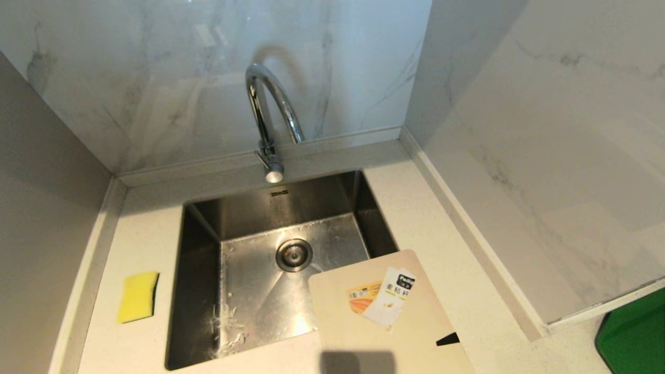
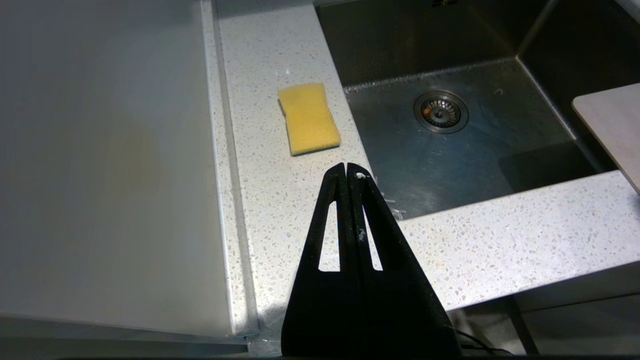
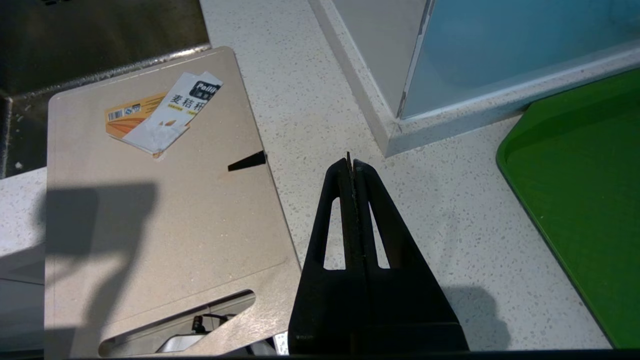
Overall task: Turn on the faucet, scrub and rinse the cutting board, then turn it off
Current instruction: Turn on the tap
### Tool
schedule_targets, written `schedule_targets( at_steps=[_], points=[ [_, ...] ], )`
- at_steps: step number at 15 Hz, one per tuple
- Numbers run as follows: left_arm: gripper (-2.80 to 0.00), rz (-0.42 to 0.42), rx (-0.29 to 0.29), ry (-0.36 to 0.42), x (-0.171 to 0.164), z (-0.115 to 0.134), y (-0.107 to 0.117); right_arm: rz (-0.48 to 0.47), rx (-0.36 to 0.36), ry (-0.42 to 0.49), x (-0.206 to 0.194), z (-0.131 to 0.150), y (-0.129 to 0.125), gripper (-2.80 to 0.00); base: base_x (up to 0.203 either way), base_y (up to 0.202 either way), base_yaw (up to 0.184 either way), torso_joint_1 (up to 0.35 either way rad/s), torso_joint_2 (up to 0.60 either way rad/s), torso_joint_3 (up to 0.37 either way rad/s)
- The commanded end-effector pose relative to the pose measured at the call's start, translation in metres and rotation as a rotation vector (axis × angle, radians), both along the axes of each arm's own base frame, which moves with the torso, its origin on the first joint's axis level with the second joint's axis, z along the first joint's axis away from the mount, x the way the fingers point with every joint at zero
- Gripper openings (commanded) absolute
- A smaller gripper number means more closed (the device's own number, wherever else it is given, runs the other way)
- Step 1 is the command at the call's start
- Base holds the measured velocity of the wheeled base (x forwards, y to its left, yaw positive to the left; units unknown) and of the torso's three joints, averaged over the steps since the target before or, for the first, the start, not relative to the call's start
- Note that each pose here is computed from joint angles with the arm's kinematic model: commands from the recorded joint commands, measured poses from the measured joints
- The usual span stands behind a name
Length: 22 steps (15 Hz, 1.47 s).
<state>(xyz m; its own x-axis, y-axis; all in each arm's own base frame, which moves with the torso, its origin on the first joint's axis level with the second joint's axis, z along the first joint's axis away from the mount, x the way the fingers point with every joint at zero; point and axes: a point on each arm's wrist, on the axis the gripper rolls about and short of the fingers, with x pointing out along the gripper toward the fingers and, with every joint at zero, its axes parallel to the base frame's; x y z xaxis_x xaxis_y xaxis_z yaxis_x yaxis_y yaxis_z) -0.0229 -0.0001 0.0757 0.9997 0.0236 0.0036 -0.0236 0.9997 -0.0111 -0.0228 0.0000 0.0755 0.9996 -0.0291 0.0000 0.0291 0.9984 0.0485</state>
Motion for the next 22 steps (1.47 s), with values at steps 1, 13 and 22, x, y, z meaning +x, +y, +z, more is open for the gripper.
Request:
schedule_targets(
  at_steps=[1, 13, 22],
  points=[
    [-2.80, 0.001, 0.000, -0.002, 0.000, 0.000, 0.000, 0.000, 0.001, 0.002, 0.000, 0.000, 0.000, -2.80, 0.000, 0.000, 0.000, 0.000, 0.00, 0.000],
    [-2.80, -0.069, 0.041, 0.039, 0.007, 0.050, -0.001, 0.000, 0.001, 0.001, 0.000, 0.000, 0.000, -2.80, 0.000, 0.000, 0.000, 0.000, 0.00, 0.000],
    [-2.80, -0.358, 0.189, 0.252, 0.101, 0.138, -0.006, 0.000, 0.001, 0.002, 0.000, 0.000, 0.000, -2.80, 0.000, 0.000, 0.000, 0.000, 0.00, 0.000]
  ],
)
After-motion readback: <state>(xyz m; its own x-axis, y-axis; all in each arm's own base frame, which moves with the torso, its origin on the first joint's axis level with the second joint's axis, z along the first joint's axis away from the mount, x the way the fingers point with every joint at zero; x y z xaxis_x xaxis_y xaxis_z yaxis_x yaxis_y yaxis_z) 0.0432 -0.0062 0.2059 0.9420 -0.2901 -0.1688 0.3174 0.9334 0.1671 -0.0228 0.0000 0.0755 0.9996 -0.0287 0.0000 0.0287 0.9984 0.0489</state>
